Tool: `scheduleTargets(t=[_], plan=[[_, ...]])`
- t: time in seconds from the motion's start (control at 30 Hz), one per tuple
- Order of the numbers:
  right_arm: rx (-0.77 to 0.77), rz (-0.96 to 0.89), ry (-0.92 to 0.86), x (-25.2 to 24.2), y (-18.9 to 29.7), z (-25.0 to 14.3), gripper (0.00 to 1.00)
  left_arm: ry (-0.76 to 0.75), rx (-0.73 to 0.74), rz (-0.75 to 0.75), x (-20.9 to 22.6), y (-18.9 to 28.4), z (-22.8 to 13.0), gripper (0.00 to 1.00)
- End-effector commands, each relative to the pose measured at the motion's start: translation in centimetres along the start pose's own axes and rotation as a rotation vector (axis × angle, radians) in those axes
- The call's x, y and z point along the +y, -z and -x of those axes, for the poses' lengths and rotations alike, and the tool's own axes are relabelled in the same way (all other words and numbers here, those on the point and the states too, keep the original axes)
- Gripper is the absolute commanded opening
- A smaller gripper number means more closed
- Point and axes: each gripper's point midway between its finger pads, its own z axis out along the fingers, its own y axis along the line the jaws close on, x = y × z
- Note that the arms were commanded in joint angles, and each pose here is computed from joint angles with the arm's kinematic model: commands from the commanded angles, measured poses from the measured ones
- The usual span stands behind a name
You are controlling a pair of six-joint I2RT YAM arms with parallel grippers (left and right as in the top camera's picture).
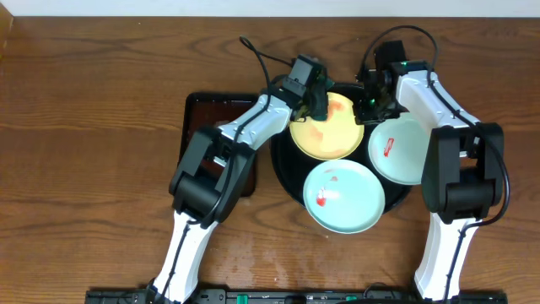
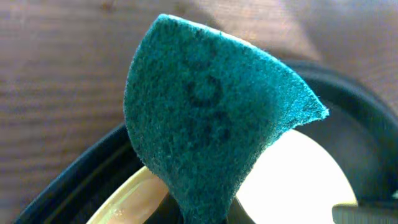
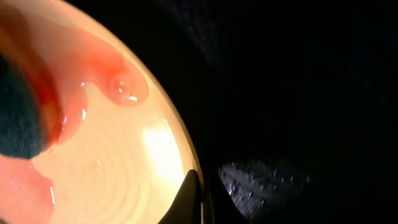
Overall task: Clean dirty plates on tray and stack at the side
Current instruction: 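Scrub the yellow plate with the sponge while right gripper holds its rim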
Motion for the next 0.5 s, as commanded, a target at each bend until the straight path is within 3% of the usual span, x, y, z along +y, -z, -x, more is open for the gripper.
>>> scheduleTargets(t=[0.0, 0.2, 0.47], plan=[[0.016, -0.031, -0.008, -0.7, -0.5, -0.4, 0.01, 0.012, 0.093, -0.016, 0.4, 1.0, -2.0, 0.08], [0.013, -0.032, -0.027, -0.7, -0.5, -0.3, 0.01, 0.025, 0.142, 0.014, 0.4, 3.1, -2.7, 0.08], [0.006, -0.031, -0.036, -0.7, -0.5, -0.2, 0.01, 0.063, 0.289, 0.106, 2.4, 4.1, -6.3, 0.08]])
